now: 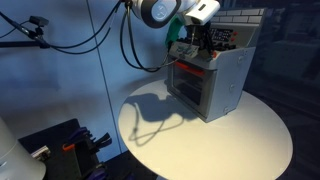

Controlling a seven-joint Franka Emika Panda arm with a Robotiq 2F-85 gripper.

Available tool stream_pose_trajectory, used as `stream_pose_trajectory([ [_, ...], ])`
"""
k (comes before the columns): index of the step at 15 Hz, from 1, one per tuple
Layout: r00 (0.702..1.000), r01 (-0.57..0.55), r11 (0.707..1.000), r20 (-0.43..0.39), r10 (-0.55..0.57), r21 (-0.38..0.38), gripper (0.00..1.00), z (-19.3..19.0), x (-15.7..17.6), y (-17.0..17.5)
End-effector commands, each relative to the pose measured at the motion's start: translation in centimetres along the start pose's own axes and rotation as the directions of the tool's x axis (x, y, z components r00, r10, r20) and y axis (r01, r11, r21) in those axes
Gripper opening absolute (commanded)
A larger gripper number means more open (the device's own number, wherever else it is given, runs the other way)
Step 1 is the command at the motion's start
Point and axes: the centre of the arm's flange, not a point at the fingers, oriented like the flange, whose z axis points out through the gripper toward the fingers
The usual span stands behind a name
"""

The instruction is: Turn the right knob anticlockwise

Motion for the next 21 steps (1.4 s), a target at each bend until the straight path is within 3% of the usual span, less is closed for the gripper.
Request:
stream_pose_trajectory([
  [1,1.0,-0.026,0.999,-0.015,0.027,0.025,0.21,-0.3,0.2,-1.4],
  [5,0.999,-0.033,0.999,-0.013,0.033,0.025,0.12,-0.7,0.0,-1.4],
  [14,0.996,0.079,0.996,-0.04,-0.08,-0.036,0.1,-1.6,-0.6,-1.4],
  [21,0.977,0.197,0.977,-0.067,-0.203,-0.083,0.1,-2.6,-1.1,-1.6],
])
